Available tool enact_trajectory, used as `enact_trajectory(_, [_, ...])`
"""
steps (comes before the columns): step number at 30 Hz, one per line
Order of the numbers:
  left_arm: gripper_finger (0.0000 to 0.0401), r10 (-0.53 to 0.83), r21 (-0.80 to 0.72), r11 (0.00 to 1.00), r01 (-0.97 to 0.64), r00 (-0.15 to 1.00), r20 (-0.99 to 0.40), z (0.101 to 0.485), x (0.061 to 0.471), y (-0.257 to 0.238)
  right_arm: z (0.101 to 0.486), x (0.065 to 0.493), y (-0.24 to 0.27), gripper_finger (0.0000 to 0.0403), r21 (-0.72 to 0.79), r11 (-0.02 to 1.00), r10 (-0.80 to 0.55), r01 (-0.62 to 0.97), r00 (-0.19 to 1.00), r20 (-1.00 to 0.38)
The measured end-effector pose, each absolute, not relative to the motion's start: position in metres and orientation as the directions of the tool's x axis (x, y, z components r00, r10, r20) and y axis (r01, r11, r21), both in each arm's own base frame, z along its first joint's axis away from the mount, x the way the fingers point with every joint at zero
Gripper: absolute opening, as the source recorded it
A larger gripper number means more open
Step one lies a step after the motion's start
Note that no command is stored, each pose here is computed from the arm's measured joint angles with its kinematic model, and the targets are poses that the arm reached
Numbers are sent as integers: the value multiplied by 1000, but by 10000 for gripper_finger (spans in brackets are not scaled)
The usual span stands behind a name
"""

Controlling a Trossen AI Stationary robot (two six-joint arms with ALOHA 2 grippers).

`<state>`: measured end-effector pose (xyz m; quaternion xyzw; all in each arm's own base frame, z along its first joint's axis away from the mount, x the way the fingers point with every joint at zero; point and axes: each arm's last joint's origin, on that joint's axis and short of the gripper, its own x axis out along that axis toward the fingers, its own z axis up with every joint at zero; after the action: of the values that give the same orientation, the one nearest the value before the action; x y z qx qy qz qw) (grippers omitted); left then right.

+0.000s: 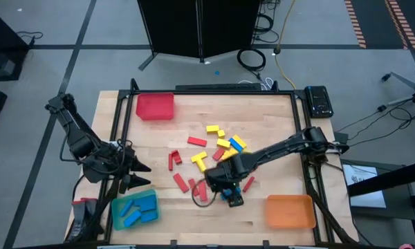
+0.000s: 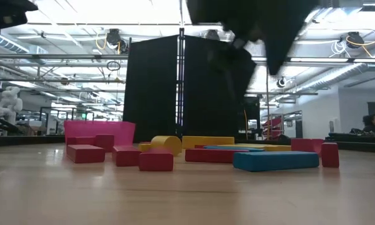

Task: Sort blocks
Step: Put the blue block into the green bin

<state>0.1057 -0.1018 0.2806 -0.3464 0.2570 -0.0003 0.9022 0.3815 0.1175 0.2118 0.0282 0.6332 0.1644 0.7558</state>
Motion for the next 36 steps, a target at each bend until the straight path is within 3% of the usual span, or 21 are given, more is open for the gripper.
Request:
enact_trajectory(6, [326, -174, -597, 785, -164, 867, -468, 280, 105, -101, 178, 360, 130, 314, 253, 957, 260, -141, 35, -965])
enact_trajectory(15, [326, -128, -605, 774, -188, 889, -440, 282, 106, -101, 168, 369, 132, 313, 173, 969, 207, -174, 202, -957])
enact_trajectory(26, [326, -72, -594, 775, -214, 904, -420, 282, 107, -99, 140, 351, 132, 308, 104, 980, 135, -172, 179, -975])
enact_trajectory(30, [326, -58, -585, 780, -222, 905, -421, 282, 107, -98, 133, 347, 129, 270, 48, 990, 75, -136, 202, -977])
enact_trajectory(36, [326, -14, -563, 789, -246, 909, -416, 281, 106, -96, 117, 337, 123, 165, 32, 994, 53, -101, 210, -976])
